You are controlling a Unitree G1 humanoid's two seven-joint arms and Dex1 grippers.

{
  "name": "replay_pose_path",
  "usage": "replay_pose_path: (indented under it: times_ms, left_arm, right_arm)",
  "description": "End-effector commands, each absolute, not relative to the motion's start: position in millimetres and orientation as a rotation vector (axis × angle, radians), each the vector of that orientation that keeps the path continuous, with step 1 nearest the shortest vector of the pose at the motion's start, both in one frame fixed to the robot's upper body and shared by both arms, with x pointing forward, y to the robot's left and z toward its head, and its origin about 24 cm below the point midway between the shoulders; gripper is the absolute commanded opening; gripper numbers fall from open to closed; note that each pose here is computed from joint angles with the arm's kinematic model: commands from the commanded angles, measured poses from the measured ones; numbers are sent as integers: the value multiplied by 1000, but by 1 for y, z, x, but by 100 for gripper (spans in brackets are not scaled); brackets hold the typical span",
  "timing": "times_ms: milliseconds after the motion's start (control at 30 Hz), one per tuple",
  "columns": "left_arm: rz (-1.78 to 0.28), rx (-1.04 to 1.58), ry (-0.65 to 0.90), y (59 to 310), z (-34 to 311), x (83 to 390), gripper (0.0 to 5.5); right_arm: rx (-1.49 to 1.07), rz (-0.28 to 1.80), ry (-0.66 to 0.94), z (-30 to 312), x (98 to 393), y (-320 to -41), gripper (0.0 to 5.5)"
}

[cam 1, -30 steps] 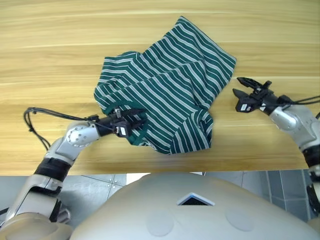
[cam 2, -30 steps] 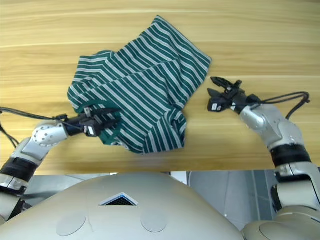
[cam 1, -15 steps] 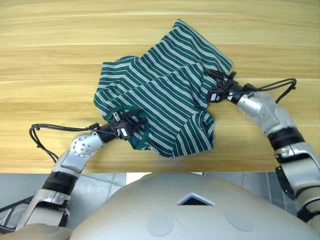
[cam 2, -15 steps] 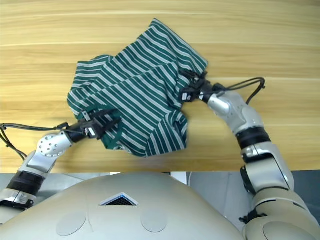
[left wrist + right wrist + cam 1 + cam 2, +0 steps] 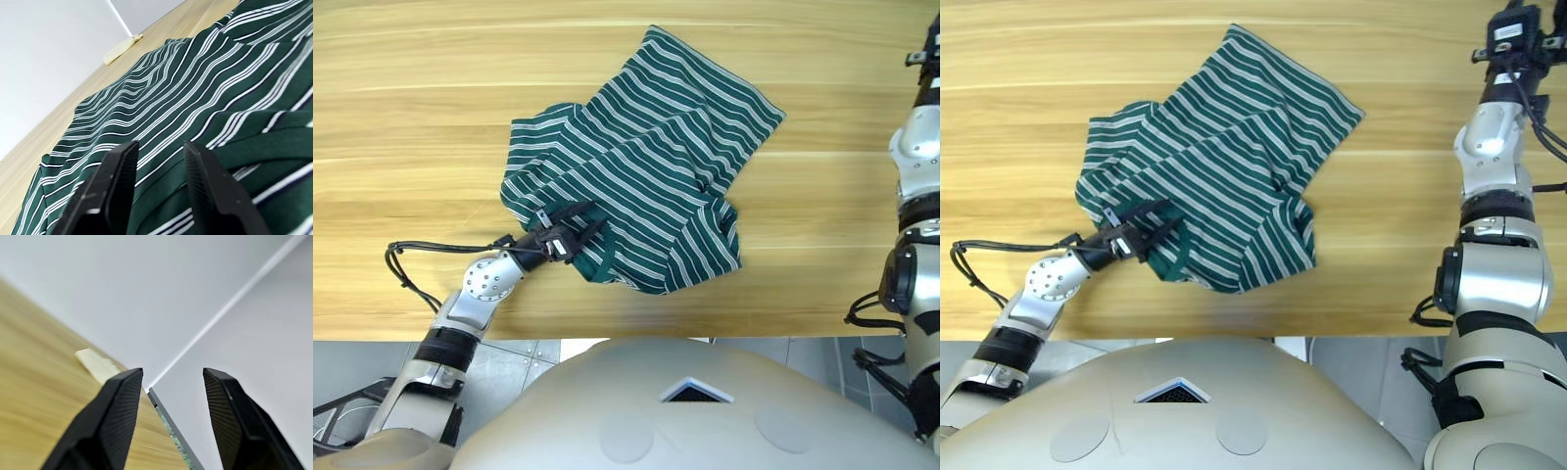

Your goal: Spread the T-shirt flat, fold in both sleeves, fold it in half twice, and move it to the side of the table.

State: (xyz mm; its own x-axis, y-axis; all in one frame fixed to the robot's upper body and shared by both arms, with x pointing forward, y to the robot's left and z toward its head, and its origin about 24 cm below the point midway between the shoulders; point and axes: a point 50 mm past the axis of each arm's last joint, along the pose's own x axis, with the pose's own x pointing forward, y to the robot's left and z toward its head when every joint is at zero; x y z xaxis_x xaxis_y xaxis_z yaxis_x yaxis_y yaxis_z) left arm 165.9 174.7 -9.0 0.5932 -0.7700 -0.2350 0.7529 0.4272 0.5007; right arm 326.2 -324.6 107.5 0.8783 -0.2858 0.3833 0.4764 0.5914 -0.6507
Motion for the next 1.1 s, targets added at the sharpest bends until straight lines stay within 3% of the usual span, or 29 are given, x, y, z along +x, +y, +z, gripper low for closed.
replay_pose_path:
  times_ms: [33,233,333,500,600,700,900,1100]
  left_arm:
    - [-982,630,119,180,-32,152,169]
    - [-894,488,-174,183,23,162,169]
    - [-853,518,-222,200,39,164,169]
    - [-715,518,-367,202,65,185,169]
    - [-709,553,-389,183,67,203,169]
    - [-860,724,-385,142,55,217,169]
    - [-1099,890,-418,90,36,227,169]
    - [-1355,974,-304,66,-9,216,169]
  right_arm:
    - [-828,-399,-248,95,327,-311,228]
    - [-971,102,-458,82,315,-222,228]
    - [-1070,338,-392,65,310,-194,228]
    - [-1211,593,-84,14,308,-192,228]
    - [-1243,605,27,3,307,-206,228]
    - [-1235,513,51,11,316,-220,228]
    - [-1229,519,137,-1,311,-226,228]
    - [-1222,527,116,1,321,-209,228]
